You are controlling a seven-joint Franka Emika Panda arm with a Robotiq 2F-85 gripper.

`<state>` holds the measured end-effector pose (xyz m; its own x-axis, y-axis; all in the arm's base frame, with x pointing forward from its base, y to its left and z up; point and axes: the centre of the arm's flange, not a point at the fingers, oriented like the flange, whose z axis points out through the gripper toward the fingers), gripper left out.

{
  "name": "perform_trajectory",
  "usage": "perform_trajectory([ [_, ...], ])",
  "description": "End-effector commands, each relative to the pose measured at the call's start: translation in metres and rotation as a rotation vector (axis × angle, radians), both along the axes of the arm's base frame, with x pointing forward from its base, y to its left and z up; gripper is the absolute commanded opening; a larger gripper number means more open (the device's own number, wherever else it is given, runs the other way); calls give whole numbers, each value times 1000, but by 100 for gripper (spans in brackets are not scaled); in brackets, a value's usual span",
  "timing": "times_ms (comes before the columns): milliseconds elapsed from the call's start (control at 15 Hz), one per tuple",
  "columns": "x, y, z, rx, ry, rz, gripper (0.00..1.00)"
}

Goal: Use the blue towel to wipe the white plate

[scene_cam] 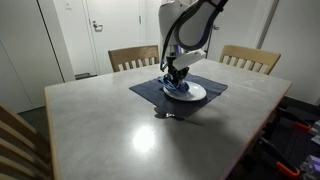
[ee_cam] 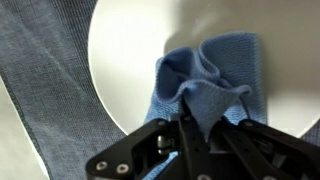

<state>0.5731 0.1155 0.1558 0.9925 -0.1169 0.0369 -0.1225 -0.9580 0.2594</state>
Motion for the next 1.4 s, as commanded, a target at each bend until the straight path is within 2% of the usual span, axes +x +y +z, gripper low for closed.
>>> perform_trajectory([
  [0, 4, 9, -7, 134, -26, 55, 2],
  [133, 4, 14, -2, 180, -1, 108, 2],
  [267, 4, 14, 0, 217, 71, 159, 2],
  [467, 3, 11, 2, 316, 154, 224, 2],
  [600, 2, 7, 0, 354, 226, 249, 2],
  [733, -2, 3, -4, 356, 301, 269, 2],
  [1000, -13, -9, -13, 206, 433, 245, 2],
  [1067, -15, -13, -15, 141, 458, 220, 2],
  [1200, -17, -22, -19, 31, 476, 172, 2],
  [1333, -16, -27, -24, -73, 436, 117, 2],
])
